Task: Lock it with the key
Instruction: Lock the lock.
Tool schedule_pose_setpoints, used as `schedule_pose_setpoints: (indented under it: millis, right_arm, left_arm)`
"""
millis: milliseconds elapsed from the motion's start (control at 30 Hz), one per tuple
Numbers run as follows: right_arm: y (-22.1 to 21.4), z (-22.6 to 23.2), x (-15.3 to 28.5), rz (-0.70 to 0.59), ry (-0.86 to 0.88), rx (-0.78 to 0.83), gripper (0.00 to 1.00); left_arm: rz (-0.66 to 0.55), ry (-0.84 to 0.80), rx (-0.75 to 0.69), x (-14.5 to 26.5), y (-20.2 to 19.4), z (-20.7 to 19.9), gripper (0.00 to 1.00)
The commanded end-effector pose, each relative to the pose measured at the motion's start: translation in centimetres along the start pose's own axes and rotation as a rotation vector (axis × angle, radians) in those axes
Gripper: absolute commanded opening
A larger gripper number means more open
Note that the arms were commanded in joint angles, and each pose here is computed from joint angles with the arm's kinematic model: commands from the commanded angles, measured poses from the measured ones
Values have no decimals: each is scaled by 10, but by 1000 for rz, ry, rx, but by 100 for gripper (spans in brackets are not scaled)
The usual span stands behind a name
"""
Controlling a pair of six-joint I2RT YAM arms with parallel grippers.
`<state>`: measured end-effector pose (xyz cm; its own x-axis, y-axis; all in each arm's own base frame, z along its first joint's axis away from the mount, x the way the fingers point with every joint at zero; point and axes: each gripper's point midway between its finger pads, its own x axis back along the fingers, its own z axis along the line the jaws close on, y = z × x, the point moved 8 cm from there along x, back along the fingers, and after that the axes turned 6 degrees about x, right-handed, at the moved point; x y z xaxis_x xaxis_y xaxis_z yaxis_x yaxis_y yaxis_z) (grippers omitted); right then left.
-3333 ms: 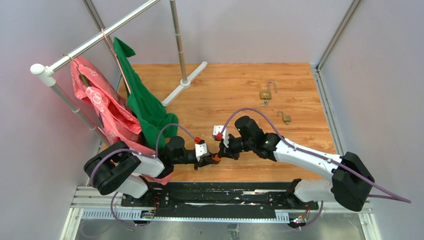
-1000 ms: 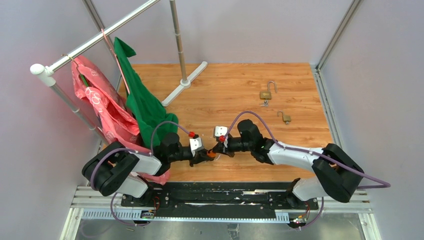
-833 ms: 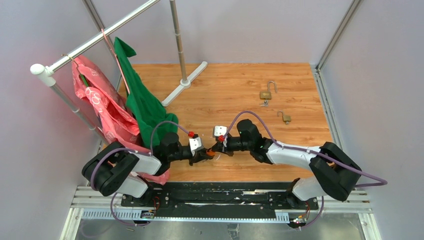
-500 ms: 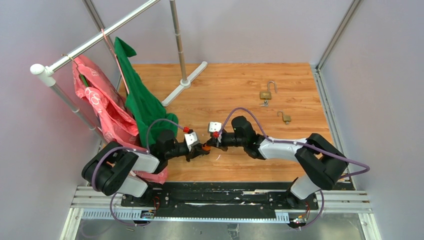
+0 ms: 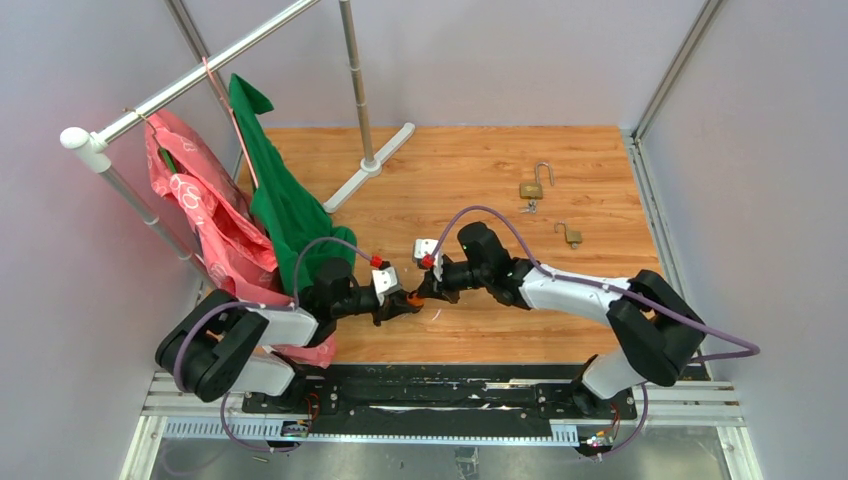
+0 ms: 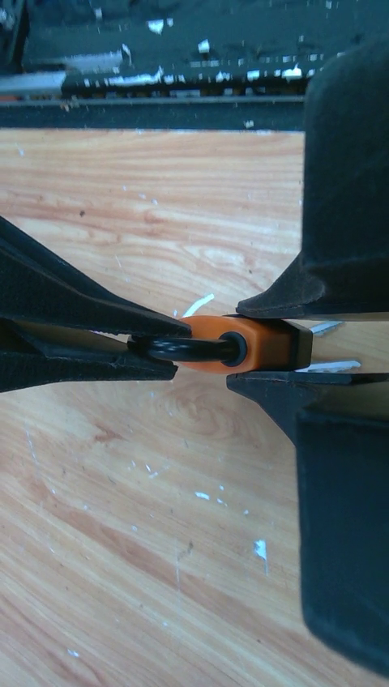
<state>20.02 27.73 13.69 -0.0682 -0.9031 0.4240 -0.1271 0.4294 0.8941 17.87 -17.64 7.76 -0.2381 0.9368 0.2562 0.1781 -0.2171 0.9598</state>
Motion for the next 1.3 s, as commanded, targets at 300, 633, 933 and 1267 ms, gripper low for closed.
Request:
schedule_pose_setpoints:
  millis: [300,633,933,1267]
  right_arm:
    - [89,-3,42,-109,40,38,42]
    - [145,-10,132,-293,-263,108,79]
    - [125,11,141,-553,-340,-76,71]
    - [152,16,121,-765,-235,-62,68]
  left_arm:
    - [-164,-138,-35,9,104,-23,0]
    - [-76,-99,-70,31,163,-27,0]
    - [-186,-47,3,53,251,-37,0]
    - [-292,-42,141,56,284,-44,0]
